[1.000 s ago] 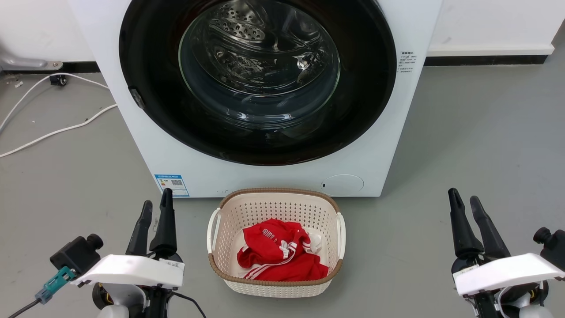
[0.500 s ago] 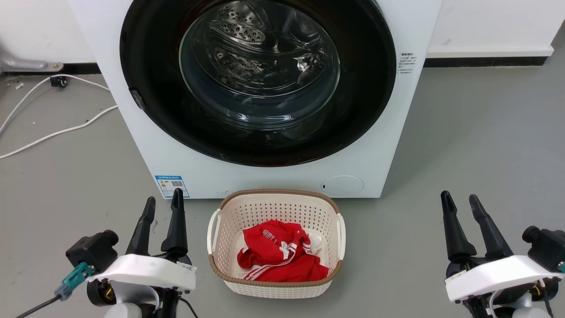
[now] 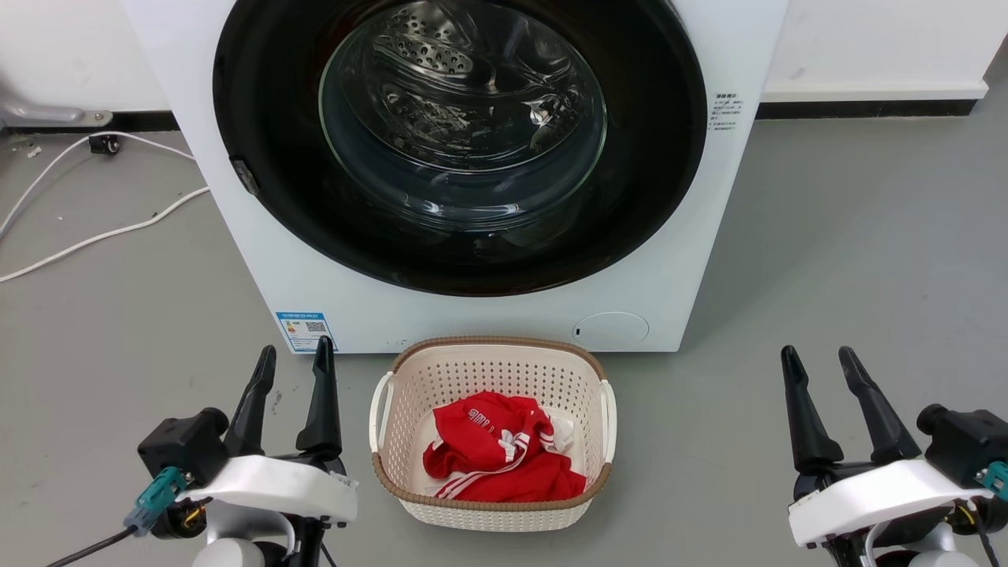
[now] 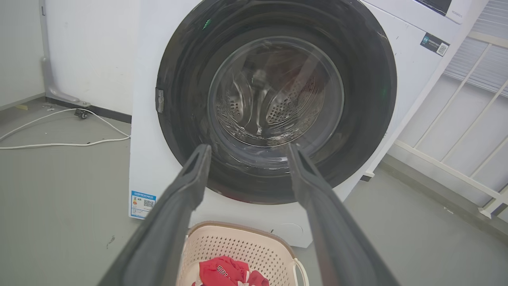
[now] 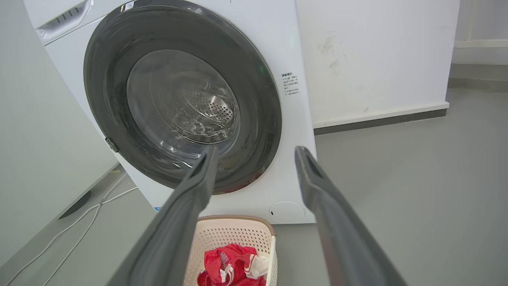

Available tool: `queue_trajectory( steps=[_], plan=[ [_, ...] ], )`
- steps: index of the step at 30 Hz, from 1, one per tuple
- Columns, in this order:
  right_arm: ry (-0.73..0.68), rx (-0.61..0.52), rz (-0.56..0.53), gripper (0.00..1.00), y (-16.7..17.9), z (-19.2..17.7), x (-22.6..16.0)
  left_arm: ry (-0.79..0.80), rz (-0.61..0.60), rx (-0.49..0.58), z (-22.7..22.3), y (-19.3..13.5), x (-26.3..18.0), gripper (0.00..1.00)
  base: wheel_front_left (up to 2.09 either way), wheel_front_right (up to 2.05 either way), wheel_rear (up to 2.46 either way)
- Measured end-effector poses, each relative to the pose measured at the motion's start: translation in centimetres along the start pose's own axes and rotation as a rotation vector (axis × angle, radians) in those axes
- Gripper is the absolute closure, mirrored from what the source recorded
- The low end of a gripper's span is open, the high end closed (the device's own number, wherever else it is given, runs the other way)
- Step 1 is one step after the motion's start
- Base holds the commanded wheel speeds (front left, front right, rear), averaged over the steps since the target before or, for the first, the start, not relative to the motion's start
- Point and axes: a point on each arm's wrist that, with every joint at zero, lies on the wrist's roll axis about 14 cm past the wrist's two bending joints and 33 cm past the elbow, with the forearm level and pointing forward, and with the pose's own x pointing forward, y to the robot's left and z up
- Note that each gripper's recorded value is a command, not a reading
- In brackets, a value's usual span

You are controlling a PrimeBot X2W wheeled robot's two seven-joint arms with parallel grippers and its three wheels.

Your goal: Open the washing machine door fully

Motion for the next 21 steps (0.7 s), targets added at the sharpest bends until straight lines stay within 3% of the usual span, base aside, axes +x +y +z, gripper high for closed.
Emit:
queue_trajectory(
  steps=[21],
  plan=[
    [0.018,-0.165,0.011,0.00,0.21,-0.08,-0.42,-0.014,-0.037,0.191,-0.11,-0.76,0.00,0.00,0.00,0.00,0.00]
  ],
)
